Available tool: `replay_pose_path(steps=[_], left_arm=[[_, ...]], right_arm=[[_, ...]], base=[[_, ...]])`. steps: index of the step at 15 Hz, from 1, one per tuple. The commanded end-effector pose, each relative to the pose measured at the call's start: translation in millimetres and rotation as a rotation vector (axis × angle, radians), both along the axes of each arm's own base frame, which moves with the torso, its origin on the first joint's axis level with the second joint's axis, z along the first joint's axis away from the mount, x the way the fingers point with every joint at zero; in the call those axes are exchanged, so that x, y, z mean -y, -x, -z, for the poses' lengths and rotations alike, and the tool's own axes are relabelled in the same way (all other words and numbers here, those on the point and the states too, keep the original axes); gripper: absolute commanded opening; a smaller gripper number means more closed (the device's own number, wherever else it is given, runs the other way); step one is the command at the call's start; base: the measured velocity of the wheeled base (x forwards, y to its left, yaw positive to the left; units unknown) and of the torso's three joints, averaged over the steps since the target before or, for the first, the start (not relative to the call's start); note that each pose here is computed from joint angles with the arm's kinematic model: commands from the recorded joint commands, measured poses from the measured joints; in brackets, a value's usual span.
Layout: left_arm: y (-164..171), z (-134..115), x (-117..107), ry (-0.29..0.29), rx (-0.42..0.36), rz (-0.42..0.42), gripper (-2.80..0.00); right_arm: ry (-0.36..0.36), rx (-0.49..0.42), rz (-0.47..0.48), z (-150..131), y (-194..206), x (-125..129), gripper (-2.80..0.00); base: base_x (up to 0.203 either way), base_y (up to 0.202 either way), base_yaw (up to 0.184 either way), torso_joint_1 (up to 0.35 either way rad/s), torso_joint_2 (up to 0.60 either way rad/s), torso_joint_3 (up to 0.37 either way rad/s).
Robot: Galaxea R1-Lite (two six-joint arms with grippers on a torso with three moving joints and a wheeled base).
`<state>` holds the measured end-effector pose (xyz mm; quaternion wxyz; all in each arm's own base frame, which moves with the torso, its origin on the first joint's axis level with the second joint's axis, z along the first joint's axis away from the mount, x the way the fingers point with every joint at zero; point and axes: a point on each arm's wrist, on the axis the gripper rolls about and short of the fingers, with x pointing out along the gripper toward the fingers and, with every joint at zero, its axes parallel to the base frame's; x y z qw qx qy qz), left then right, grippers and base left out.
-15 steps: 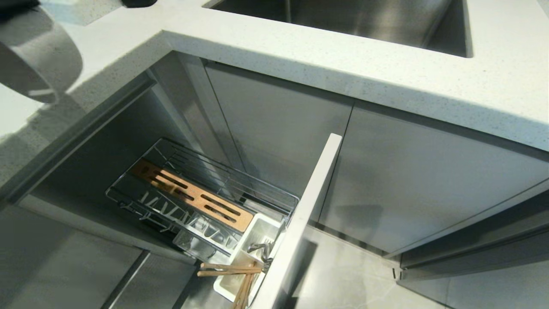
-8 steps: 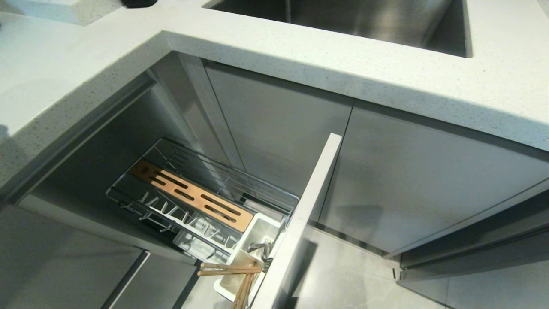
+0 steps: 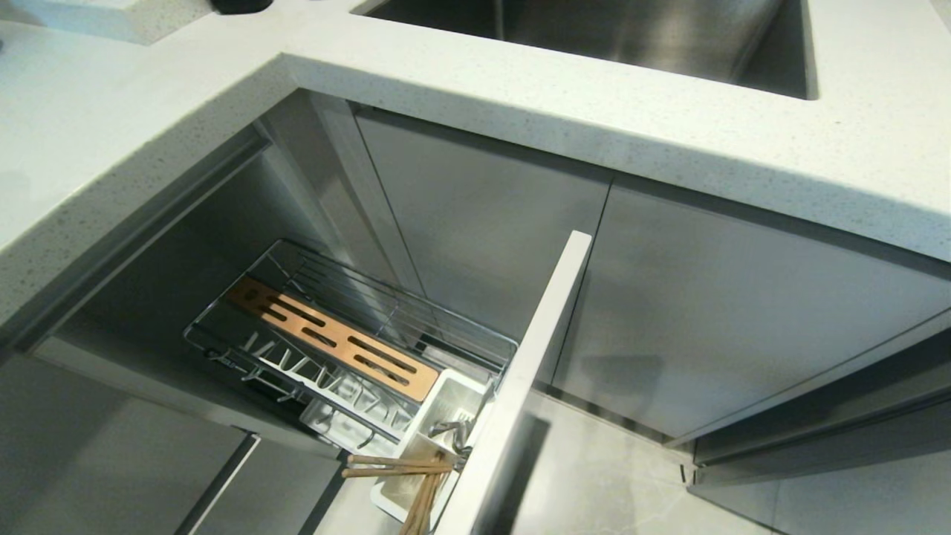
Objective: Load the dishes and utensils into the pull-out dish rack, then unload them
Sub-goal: Take the bowl out of the cupboard
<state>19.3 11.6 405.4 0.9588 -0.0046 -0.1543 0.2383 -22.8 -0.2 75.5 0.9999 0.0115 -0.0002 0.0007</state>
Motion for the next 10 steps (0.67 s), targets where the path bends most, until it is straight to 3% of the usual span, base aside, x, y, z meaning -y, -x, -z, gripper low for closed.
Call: replay_pose_path(steps=[1, 5, 10], left_arm=[[-4, -2, -26, 0.044, -0.086, -0.076, -2.8], [-3, -8, -66, 0.141, -0.293, -0.082, -2.8], [-5, 2, -107, 0.178, -0.521, -0.084, -2.8]], right_arm=[[0.0, 0.0, 0.0, 0, 0, 0, -2.8], [0.0, -0.002, -0.001, 0, 0, 0, -2.8], [0.0, -0.002, -0.001, 0, 0, 0, -2.8]], base=[[0.0, 0.0, 0.0, 0.0, 0.0, 0.0], [0.0, 0.0, 0.0, 0.0, 0.0, 0.0], [0.0, 0.0, 0.0, 0.0, 0.0, 0.0]])
